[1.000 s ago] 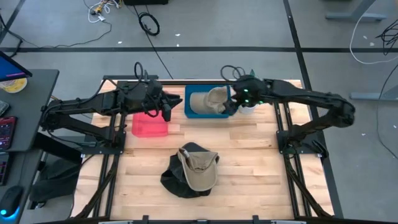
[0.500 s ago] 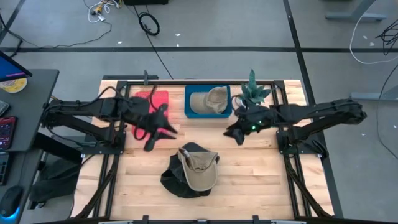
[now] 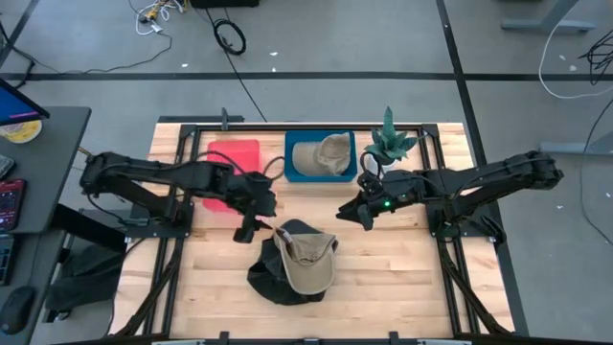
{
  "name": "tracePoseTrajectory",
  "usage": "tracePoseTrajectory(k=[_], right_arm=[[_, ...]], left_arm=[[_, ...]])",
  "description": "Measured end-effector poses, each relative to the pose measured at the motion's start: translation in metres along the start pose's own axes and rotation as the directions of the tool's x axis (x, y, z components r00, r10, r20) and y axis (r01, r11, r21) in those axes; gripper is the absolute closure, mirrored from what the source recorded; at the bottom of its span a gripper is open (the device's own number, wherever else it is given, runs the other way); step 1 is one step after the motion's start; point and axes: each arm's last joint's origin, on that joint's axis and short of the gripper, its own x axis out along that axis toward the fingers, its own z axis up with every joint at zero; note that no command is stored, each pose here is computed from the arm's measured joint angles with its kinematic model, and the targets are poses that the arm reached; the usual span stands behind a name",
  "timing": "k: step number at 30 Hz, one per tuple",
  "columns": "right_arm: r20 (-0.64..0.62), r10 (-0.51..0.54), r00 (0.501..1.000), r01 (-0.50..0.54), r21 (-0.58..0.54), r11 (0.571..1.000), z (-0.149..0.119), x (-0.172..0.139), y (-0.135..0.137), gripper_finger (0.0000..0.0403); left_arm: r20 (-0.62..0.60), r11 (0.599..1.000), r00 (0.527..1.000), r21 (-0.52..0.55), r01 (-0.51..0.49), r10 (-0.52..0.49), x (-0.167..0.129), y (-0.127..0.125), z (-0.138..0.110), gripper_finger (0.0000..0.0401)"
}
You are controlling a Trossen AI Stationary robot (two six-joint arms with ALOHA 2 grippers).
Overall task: Pick & Place hat
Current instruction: Put the brown cap into the blue bin
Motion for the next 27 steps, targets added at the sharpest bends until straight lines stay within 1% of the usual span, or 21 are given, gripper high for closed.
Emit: tracePoseTrajectory(k=[2, 4, 7, 10, 13, 17, 21, 24, 27], right_arm=[[0.0, -0.001, 1.0, 0.001, 0.008, 1.0, 0.0, 0.0, 0.0, 0.0208], [0.001, -0.001, 1.0, 0.001, 0.021, 1.0, 0.0, 0.0, 0.0, 0.0208], [0.001, -0.001, 1.0, 0.001, 0.032, 0.999, 0.0, 0.0, 0.0, 0.0208], [0.001, -0.001, 1.0, 0.001, 0.042, 0.999, 0.0, 0.0, 0.0, 0.0208], [0.001, -0.002, 1.0, 0.002, 0.045, 0.999, 0.0, 0.0, 0.0, 0.0208], [0.007, -0.008, 1.0, 0.007, 0.045, 0.999, 0.0, 0.0, 0.0, 0.0208], [0.008, -0.011, 1.0, 0.011, 0.049, 0.999, 0.0, 0.0, -0.001, 0.0208], [0.006, -0.014, 1.0, 0.013, 0.052, 0.999, 0.0, 0.0, -0.001, 0.0208], [0.005, -0.015, 1.0, 0.015, 0.052, 0.999, 0.0, 0.0, -0.001, 0.0208]], left_arm=[[-0.04, 1.0, 0.999, -0.005, 0.005, -0.005, 0.009, 0.001, -0.001, 0.0185], [-0.098, 1.0, 0.995, 0.01, 0.014, -0.013, 0.017, 0.001, -0.005, 0.0157], [-0.141, 0.999, 0.99, 0.044, 0.028, -0.021, 0.028, 0.003, -0.006, 0.0122], [-0.157, 0.994, 0.986, 0.088, 0.061, -0.047, 0.038, 0.003, -0.006, 0.01], [-0.16, 0.987, 0.984, 0.128, 0.102, -0.081, 0.048, 0.004, -0.005, 0.0094], [-0.171, 0.976, 0.981, 0.179, 0.122, -0.091, 0.063, 0.005, -0.005, 0.0098], [-0.172, 0.975, 0.981, 0.185, 0.121, -0.089, 0.071, 0.007, -0.004, 0.0111], [-0.147, 0.973, 0.985, 0.199, 0.114, -0.086, 0.072, 0.008, -0.002, 0.0141], [-0.13, 0.971, 0.986, 0.202, 0.127, -0.102, 0.069, 0.007, 0.0, 0.0196]])
